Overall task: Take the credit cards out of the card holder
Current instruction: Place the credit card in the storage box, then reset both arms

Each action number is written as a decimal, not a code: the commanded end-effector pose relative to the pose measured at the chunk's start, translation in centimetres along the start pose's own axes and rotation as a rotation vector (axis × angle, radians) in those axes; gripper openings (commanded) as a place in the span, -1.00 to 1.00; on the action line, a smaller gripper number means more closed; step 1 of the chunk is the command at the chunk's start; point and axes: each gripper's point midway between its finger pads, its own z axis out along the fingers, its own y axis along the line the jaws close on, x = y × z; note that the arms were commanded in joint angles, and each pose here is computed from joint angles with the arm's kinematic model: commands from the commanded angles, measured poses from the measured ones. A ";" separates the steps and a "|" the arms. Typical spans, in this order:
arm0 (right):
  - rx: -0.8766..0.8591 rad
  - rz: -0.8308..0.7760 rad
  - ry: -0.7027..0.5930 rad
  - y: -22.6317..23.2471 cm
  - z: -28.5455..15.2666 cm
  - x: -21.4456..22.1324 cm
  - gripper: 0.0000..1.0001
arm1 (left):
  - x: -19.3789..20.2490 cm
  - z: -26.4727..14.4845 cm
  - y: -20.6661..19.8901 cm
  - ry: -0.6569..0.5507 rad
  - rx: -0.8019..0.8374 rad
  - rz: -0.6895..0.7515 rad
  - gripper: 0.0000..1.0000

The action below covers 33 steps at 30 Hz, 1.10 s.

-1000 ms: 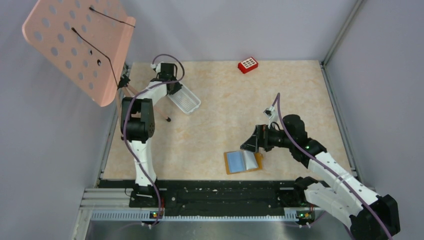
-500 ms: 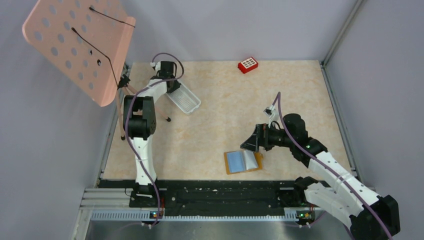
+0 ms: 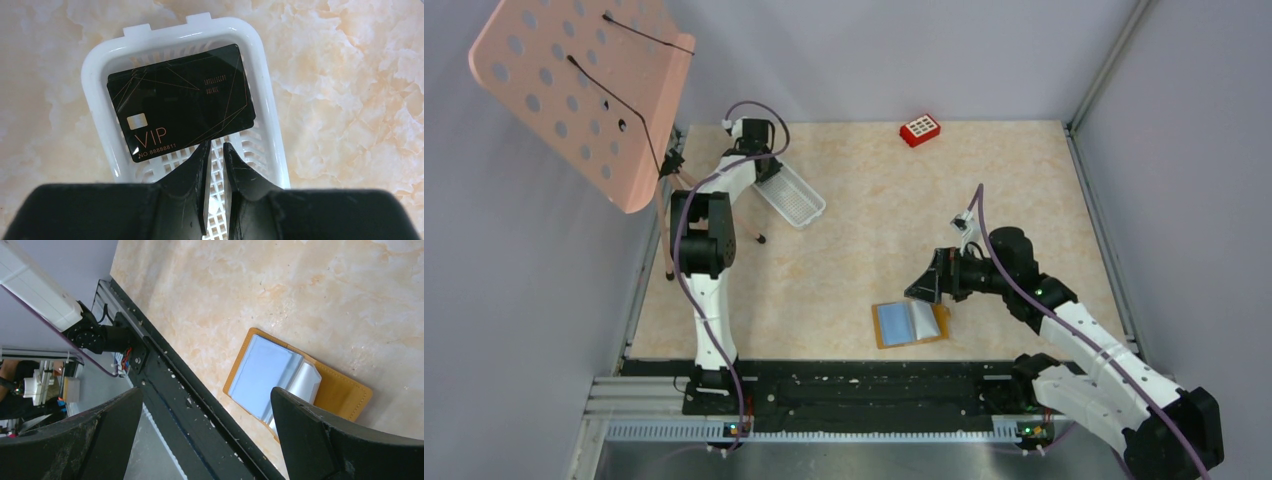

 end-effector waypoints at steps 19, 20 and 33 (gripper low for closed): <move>0.070 -0.043 -0.057 0.4 -1.6 -2.1 0.98 | 2.0 -13.1 -9.6 0.069 0.507 0.111 -0.28; 0.101 -0.045 -0.062 0.0 -1.9 -2.1 0.97 | 2.8 -14.4 -10.2 0.079 0.538 0.133 -0.18; 0.356 -0.020 -0.192 -1.4 -6.5 -4.1 0.98 | 12.9 -33.6 -11.9 0.192 0.917 0.432 0.98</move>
